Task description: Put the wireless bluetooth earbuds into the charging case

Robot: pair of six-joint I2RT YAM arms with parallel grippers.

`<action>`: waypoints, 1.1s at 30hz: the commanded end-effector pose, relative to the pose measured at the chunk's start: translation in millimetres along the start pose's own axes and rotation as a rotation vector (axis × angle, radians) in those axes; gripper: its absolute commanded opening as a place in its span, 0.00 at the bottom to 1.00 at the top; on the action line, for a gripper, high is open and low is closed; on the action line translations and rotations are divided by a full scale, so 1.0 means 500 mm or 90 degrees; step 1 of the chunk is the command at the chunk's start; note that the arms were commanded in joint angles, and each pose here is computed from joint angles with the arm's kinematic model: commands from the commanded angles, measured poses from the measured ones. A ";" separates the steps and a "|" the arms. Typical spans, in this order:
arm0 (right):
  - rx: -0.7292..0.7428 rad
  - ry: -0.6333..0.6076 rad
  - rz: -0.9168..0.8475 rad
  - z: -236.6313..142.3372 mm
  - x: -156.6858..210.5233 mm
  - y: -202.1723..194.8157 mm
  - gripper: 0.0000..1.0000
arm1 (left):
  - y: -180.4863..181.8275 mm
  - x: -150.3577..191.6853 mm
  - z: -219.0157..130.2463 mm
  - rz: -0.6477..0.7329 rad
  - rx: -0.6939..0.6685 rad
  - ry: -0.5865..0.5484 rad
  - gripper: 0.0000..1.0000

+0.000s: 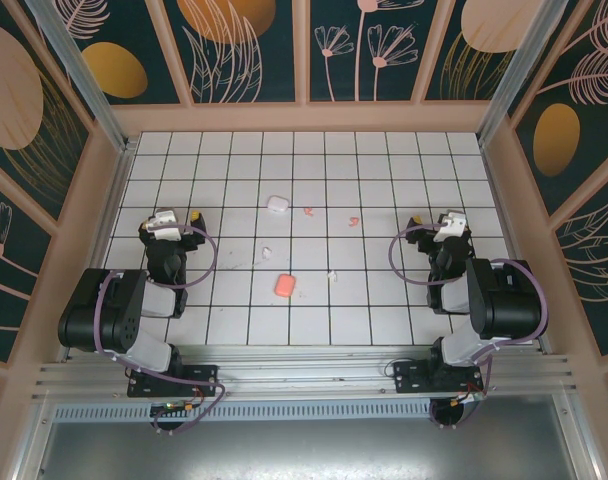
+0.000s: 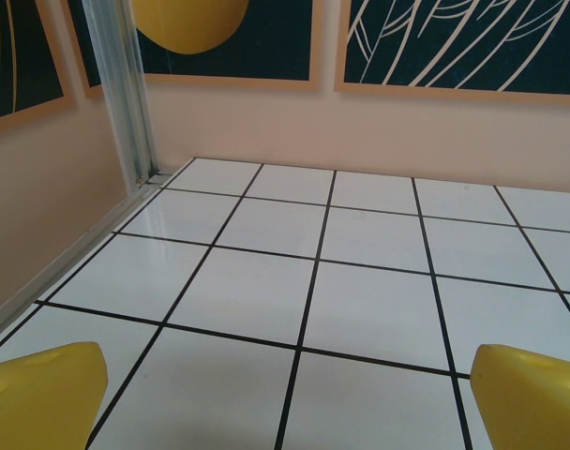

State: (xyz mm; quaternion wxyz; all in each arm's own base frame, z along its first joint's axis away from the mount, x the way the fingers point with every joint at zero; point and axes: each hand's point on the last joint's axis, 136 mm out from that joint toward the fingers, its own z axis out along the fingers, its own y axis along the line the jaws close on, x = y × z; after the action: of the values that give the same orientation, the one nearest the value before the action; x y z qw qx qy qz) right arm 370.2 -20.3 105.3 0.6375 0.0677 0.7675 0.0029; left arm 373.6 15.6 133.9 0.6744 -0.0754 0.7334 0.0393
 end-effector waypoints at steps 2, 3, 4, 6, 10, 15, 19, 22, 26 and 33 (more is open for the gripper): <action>-0.021 -0.030 0.012 0.004 -0.034 0.015 0.99 | 0.006 -0.009 -0.006 0.005 -0.002 -0.010 0.99; -0.021 -0.030 0.012 0.004 -0.034 0.016 0.99 | 0.008 -0.011 -0.008 0.004 -0.005 -0.014 0.99; -0.021 -0.031 0.011 0.004 -0.034 0.016 0.99 | 0.010 -0.014 -0.009 0.003 -0.008 -0.018 0.99; -0.018 -0.029 0.011 0.007 -0.041 0.017 0.99 | 0.019 -0.030 -0.016 -0.006 -0.024 -0.028 0.99; -0.027 0.001 0.006 0.014 -0.061 0.029 0.99 | 0.053 -0.060 -0.023 -0.042 -0.090 -0.003 0.99; -0.004 0.075 0.079 0.020 -0.087 0.032 0.99 | 0.049 -0.074 -0.020 -0.082 -0.096 0.065 0.99; 0.003 0.176 0.138 0.007 -0.090 0.064 0.98 | 0.009 -0.063 -0.026 -0.141 -0.041 0.157 0.96; -0.011 0.243 0.113 -0.021 -0.079 0.129 0.95 | -0.047 -0.032 -0.045 -0.184 0.043 0.254 0.85; -0.117 0.346 0.126 -0.089 -0.032 0.288 0.89 | -0.144 0.020 -0.103 -0.204 0.142 0.390 0.81; -0.205 0.495 0.144 -0.232 0.078 0.528 0.85 | -0.236 0.087 -0.212 -0.191 0.192 0.514 0.81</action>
State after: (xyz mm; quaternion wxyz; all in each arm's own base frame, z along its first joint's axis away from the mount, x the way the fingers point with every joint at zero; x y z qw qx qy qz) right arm 297.3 234.4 128.0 0.3535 0.0064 0.9083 0.2237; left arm 309.9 -119.3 121.8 0.3934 -0.0595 0.8977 -0.1893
